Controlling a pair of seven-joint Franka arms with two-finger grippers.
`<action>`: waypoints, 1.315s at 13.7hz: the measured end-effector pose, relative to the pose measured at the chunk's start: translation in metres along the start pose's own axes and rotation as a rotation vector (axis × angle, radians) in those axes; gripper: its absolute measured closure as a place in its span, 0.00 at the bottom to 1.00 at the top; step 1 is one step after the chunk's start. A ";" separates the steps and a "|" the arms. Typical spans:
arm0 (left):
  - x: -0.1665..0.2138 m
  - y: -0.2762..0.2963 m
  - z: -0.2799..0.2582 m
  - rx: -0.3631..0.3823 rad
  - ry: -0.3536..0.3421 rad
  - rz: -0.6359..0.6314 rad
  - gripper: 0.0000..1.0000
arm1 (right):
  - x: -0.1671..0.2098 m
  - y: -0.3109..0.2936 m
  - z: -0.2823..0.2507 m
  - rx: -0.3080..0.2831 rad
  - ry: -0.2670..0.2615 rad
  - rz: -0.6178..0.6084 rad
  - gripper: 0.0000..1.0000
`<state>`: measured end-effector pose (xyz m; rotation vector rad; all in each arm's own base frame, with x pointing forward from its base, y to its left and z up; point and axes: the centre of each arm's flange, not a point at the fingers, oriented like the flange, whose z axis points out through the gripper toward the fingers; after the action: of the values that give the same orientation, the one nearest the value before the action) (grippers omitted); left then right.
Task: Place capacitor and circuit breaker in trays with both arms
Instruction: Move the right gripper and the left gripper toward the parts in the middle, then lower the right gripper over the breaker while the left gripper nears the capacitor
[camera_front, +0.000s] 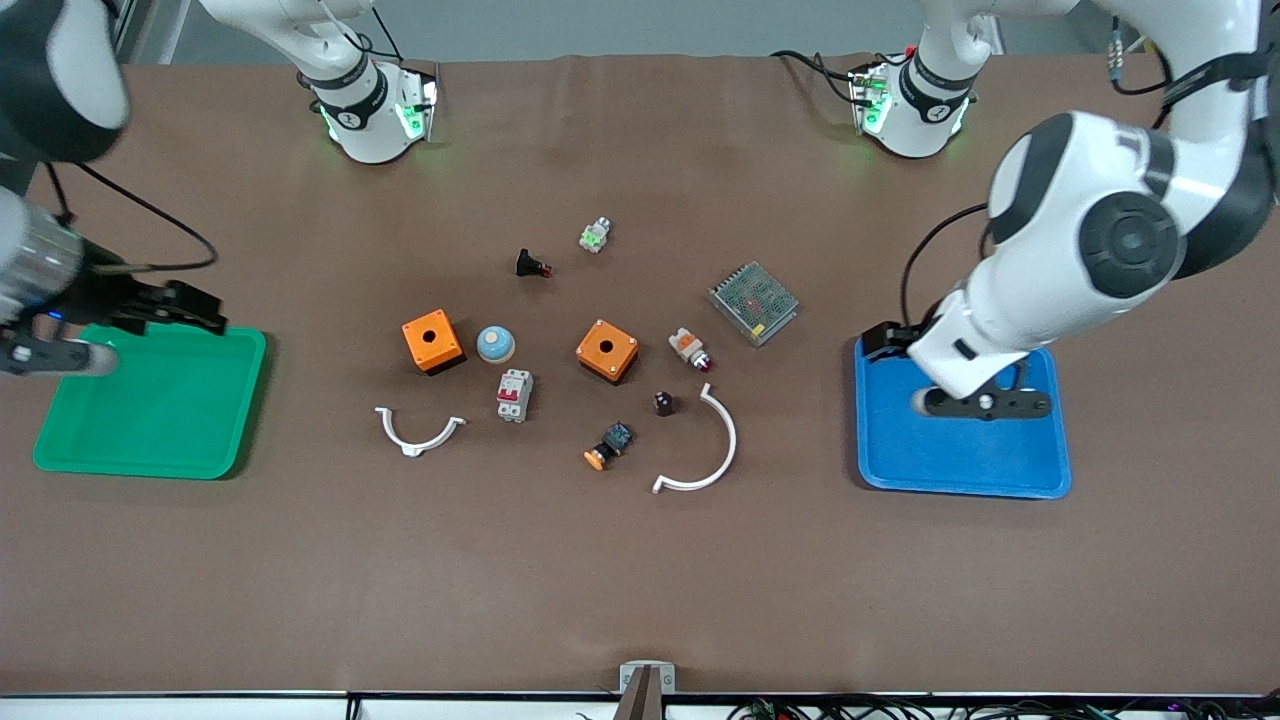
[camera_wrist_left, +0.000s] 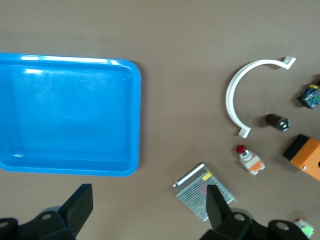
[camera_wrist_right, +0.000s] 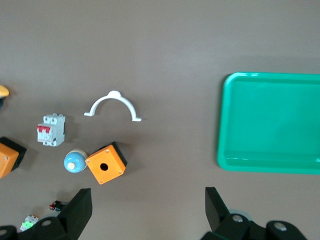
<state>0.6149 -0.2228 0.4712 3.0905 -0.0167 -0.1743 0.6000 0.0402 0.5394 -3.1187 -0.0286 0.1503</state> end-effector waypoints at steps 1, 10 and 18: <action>0.002 0.012 0.010 -0.002 0.003 -0.013 0.00 | 0.006 -0.019 0.014 -0.005 -0.017 -0.027 0.00; 0.006 0.053 0.086 -0.024 0.040 -0.095 0.00 | 0.032 -0.148 0.111 0.071 -0.083 0.068 0.00; -0.005 0.111 0.141 -0.050 0.062 -0.224 0.00 | 0.022 -0.238 0.171 0.075 0.010 0.209 0.00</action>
<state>0.5931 -0.3399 0.3365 3.0390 0.3309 -0.0855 0.6014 0.2815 0.3724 -3.0403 0.2961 0.1352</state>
